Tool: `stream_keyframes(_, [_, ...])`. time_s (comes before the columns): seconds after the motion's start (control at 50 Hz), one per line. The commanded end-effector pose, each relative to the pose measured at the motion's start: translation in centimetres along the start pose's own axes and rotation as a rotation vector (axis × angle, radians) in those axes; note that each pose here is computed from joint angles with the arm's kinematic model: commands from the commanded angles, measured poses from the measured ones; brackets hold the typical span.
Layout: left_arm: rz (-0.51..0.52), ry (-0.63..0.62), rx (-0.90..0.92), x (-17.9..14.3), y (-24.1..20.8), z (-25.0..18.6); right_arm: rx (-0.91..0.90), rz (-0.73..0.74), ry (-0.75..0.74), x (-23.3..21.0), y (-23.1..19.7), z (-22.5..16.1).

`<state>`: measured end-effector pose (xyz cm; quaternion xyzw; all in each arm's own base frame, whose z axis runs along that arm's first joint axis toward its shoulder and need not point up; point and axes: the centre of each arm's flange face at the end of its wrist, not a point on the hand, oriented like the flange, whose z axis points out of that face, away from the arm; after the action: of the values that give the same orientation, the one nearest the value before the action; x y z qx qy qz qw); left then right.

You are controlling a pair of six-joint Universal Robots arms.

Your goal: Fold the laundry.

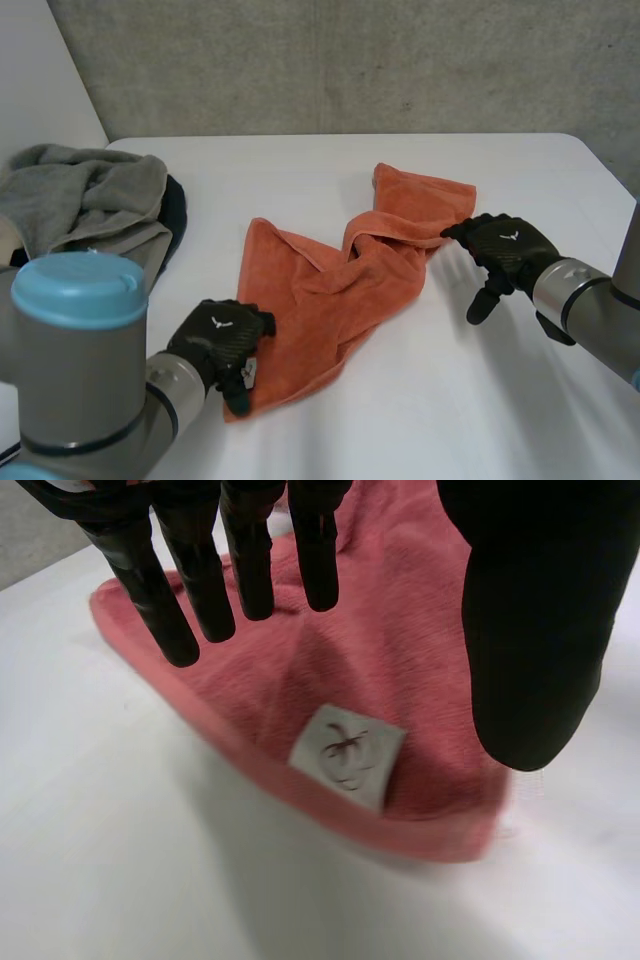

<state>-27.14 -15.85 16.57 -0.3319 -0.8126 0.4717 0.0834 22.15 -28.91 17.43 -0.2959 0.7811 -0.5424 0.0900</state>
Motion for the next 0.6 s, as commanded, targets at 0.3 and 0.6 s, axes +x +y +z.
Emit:
stream_keyframes(0.3, [0.161, -0.076, -0.013, 2.8, 3.0, 0.8, 0.017, 0.026, -0.016, -1.0, 1.1, 0.0])
stream_keyframes(0.6, [0.193, -0.117, 0.031, 2.5, 3.2, 3.6, 0.048, 0.024, -0.007, -0.8, 0.6, -0.4])
